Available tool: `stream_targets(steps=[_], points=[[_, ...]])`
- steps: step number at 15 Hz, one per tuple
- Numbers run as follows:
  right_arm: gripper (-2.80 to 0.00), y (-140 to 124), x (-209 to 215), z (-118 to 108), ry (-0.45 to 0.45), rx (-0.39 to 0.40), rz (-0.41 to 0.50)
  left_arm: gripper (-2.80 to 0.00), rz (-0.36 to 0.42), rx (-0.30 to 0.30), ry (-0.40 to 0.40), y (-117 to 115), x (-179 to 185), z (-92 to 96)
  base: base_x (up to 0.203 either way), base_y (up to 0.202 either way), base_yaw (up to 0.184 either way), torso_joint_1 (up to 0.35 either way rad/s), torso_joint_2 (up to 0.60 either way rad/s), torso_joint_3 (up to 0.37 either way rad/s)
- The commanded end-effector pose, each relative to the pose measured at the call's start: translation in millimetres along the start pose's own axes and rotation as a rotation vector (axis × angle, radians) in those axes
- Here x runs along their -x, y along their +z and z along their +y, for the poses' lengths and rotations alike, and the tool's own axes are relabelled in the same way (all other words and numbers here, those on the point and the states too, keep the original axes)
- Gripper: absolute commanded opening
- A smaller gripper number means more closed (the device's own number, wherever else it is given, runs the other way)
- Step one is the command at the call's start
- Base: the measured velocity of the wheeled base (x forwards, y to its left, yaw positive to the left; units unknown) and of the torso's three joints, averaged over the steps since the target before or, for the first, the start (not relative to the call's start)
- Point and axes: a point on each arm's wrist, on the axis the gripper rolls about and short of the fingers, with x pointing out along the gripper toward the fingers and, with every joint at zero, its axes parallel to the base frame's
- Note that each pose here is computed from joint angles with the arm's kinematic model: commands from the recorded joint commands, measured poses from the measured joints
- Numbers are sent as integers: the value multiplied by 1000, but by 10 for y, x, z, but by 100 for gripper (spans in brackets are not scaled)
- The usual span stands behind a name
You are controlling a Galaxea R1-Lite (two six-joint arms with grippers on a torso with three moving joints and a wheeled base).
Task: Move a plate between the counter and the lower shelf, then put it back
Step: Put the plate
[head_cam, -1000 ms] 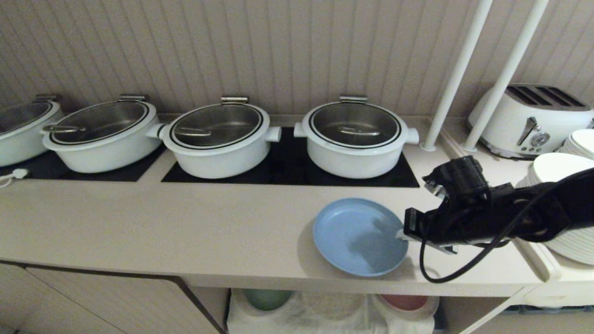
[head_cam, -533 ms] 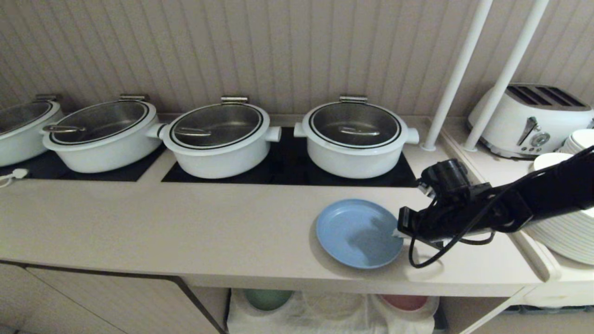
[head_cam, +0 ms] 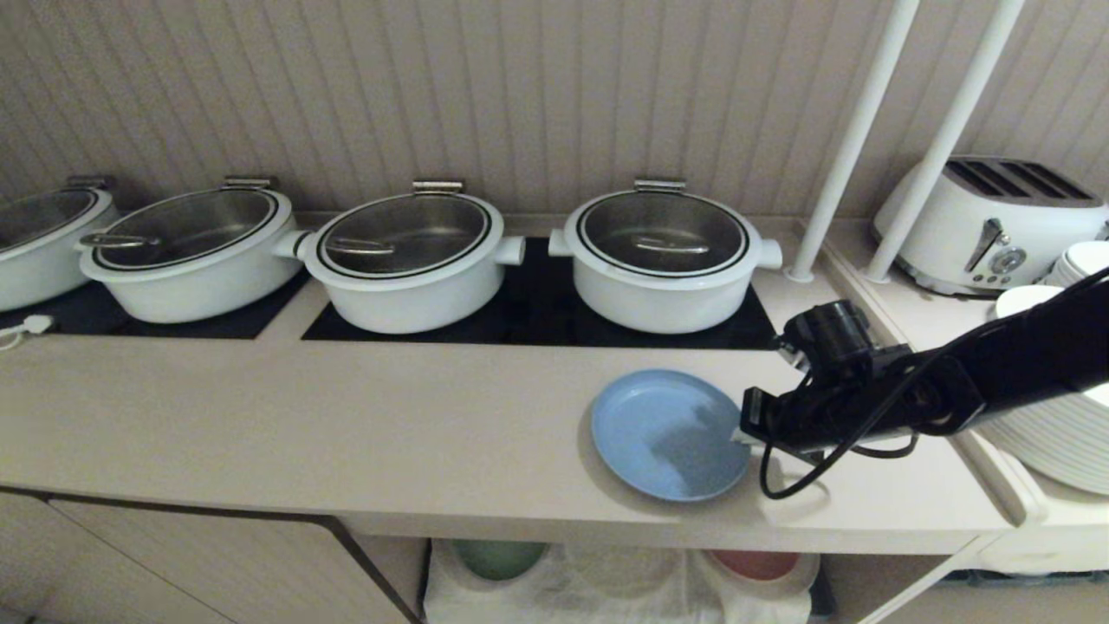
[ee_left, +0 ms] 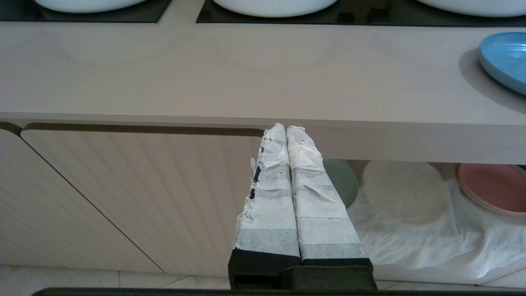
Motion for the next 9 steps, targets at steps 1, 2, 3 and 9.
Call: stream_targets(steps=[1, 2, 3, 9], points=[[-280, -2, -2, 2, 1, -3, 2, -280, 0, 1, 0, 0, 0, 0, 0, 0, 0, 0, 0, 0], [-280, -4, -3, -1, 0, -3, 3, -280, 0, 1, 0, 0, 0, 0, 0, 0, 0, 0, 0, 0], [-280, -3, -2, -3, -1, -4, 3, -280, 0, 0, 0, 0, 0, 0, 0, 0, 0, 0, 0, 0], [0, -7, 0, 6, 0, 3, 0, -280, 0, 0, 0, 0, 0, 0, 0, 0, 0, 0, 0, 0]])
